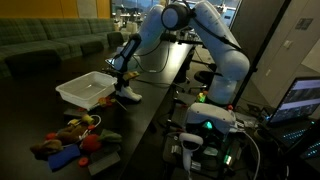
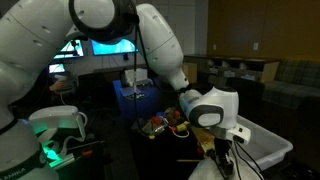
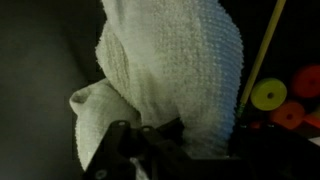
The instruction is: Use the towel to sweep the things on the table to the left and then put the towel in the white bin
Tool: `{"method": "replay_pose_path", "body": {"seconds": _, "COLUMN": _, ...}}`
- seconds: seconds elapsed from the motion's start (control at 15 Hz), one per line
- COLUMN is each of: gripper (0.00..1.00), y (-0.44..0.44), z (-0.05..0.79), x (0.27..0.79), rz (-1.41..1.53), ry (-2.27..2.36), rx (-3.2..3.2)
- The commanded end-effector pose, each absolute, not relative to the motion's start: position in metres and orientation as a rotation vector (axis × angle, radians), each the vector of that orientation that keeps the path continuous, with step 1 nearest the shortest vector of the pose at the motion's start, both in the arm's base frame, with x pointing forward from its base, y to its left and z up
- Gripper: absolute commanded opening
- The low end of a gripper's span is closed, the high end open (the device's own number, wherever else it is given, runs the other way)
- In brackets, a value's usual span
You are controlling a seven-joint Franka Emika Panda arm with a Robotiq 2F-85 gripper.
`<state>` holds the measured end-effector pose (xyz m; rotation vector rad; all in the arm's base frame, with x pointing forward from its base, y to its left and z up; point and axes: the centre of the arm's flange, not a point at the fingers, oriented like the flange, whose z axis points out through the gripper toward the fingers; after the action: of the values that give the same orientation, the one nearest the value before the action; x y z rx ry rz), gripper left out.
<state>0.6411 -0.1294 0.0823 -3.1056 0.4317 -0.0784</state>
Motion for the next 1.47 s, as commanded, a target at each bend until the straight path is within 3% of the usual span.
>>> {"method": "replay_pose_path", "body": {"seconds": 0.0, "gripper": 0.04, "y": -0.115, "z": 0.061, "x": 0.669, "rz": -0.082, "ry": 0.44, "rx": -3.129}}
{"method": "replay_pose_path", "body": {"seconds": 1.4, "gripper": 0.04, "y": 0.139, "z": 0.048, "x": 0.653, "rz": -0.025, "ry": -0.029, "rx": -2.94}}
